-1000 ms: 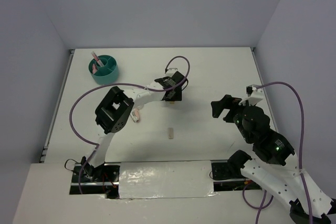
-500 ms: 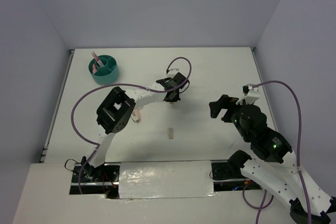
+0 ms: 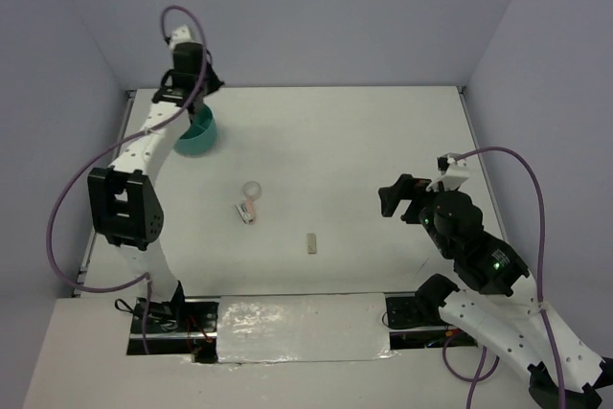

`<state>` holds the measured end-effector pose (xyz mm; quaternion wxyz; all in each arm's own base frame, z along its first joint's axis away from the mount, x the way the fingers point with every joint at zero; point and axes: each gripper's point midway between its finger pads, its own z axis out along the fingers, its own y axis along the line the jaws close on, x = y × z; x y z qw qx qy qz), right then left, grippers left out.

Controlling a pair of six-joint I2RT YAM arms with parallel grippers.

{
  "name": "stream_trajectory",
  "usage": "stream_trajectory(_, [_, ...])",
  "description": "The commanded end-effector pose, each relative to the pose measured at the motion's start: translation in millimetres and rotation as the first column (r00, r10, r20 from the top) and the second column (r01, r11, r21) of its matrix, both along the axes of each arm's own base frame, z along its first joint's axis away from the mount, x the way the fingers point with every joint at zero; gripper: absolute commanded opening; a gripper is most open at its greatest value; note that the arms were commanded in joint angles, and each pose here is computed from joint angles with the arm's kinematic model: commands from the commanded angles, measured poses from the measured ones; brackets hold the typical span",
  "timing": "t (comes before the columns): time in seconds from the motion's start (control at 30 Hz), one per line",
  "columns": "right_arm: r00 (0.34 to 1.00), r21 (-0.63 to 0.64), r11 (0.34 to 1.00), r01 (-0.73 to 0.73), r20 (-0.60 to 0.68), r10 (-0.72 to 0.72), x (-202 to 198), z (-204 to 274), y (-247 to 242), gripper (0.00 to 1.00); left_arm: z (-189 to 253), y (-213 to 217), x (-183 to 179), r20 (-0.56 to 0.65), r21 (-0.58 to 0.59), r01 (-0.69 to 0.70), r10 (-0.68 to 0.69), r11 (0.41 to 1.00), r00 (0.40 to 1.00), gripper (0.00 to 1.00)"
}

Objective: Sort the stationery into containers
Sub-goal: Place the stationery in the storage box.

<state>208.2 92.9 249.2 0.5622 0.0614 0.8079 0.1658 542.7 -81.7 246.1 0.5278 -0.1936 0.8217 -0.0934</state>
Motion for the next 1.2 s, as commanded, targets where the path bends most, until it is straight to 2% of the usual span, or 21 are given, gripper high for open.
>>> stream_trajectory(0.0, [0.999, 0.008, 1.000, -0.024, 0.031, 0.024, 6.4, 6.3, 7.8, 1.00, 51.1, 14.3, 21.8, 0.175, 0.043, 0.062, -0.069, 0.997, 0.982, 0.03])
stream_trajectory(0.03, [0.999, 0.001, 1.000, -0.028, 0.026, 0.028, 7.1, 3.9, 8.8, 1.00, 55.2, 38.2, 29.4, 0.198, 0.040, 0.044, -0.051, 0.998, 0.979, 0.03])
stream_trajectory(0.07, [0.999, -0.001, 0.999, -0.032, 0.026, 0.032, 7.8, 3.1, 9.8, 1.00, 52.4, 39.3, 38.0, 0.216, 0.027, 0.090, -0.094, 0.996, 0.972, 0.01])
stream_trajectory(0.1, [0.999, -0.007, 0.999, -0.034, 0.028, 0.034, 8.9, 1.3, 10.4, 1.00, 55.9, 59.3, 43.7, 0.241, 0.027, 0.075, -0.079, 0.997, 0.967, 0.02])
stream_trajectory(0.3, [0.999, -0.043, 0.998, -0.050, 0.008, 0.051, 14.0, -6.6, 15.2, 1.00, 43.2, 94.5, 61.5, 0.310, 0.040, 0.142, -0.148, 0.989, 0.939, 0.08])
stream_trajectory(0.5, [0.997, -0.061, 0.996, -0.070, -0.015, 0.069, 17.2, -13.6, 20.9, 1.00, 24.3, 104.0, 65.4, 0.336, 0.048, 0.185, -0.191, 0.982, 0.922, 0.09])
stream_trajectory(0.63, [0.997, -0.067, 0.995, -0.072, -0.025, 0.071, 18.0, -16.4, 21.8, 1.00, 6.1, 103.3, 73.9, 0.309, 0.063, 0.215, -0.224, 0.975, 0.924, 0.11])
stream_trajectory(0.97, [0.996, -0.075, 0.994, -0.082, -0.033, 0.080, 19.1, -18.5, 24.0, 1.00, -33.0, 115.2, 68.7, 0.259, 0.063, 0.182, -0.192, 0.981, 0.947, 0.15])
stream_trajectory(1.17, [0.996, -0.072, 0.993, -0.089, -0.033, 0.087, 18.3, -18.6, 25.0, 1.00, -42.3, 118.3, 71.1, 0.229, 0.067, 0.177, -0.188, 0.982, 0.955, 0.23])
